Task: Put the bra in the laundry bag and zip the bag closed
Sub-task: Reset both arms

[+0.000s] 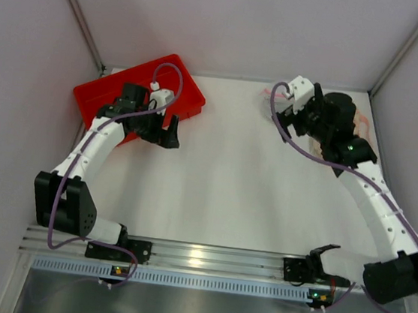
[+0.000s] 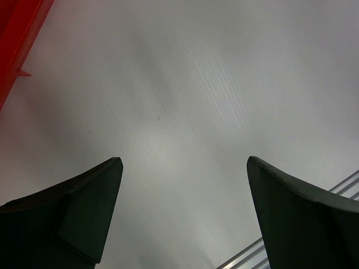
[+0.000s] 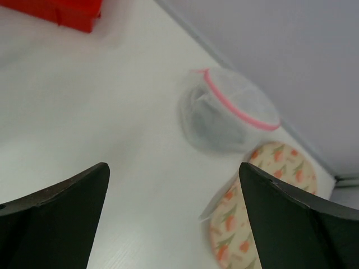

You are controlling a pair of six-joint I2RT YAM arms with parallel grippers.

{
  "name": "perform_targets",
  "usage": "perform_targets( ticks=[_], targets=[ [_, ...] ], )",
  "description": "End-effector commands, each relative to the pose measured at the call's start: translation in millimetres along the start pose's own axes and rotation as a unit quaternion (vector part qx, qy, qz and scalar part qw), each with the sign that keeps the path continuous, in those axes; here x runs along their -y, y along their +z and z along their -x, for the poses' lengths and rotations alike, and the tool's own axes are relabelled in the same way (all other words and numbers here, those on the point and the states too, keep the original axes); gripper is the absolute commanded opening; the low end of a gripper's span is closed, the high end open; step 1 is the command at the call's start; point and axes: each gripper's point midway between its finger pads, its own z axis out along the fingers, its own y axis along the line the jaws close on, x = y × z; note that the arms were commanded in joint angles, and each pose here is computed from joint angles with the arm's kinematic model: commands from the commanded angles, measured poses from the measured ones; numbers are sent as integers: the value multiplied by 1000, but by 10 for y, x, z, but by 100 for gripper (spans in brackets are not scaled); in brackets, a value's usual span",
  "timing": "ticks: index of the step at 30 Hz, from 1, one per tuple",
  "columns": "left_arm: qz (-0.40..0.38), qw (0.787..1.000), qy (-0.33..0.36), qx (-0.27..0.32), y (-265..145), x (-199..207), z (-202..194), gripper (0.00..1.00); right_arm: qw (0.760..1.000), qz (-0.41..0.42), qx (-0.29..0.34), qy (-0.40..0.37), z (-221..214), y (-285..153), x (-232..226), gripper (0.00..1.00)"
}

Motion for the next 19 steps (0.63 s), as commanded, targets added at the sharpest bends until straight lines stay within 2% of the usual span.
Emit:
perform_targets(
  ticks=[1,7,19],
  targets=[
    [23,999,30,-26,2,-123,-186,98,984,78,-82,135,-664,-341,-580,100],
    [28,998,11,-56,99,-173,-398,98,978,54,-116,165,-1257,-674,-661,99],
    [56,997,-8,-44,4,-200,-390,98,976,43,-87,196,-1282,-845,-734,99]
  ],
)
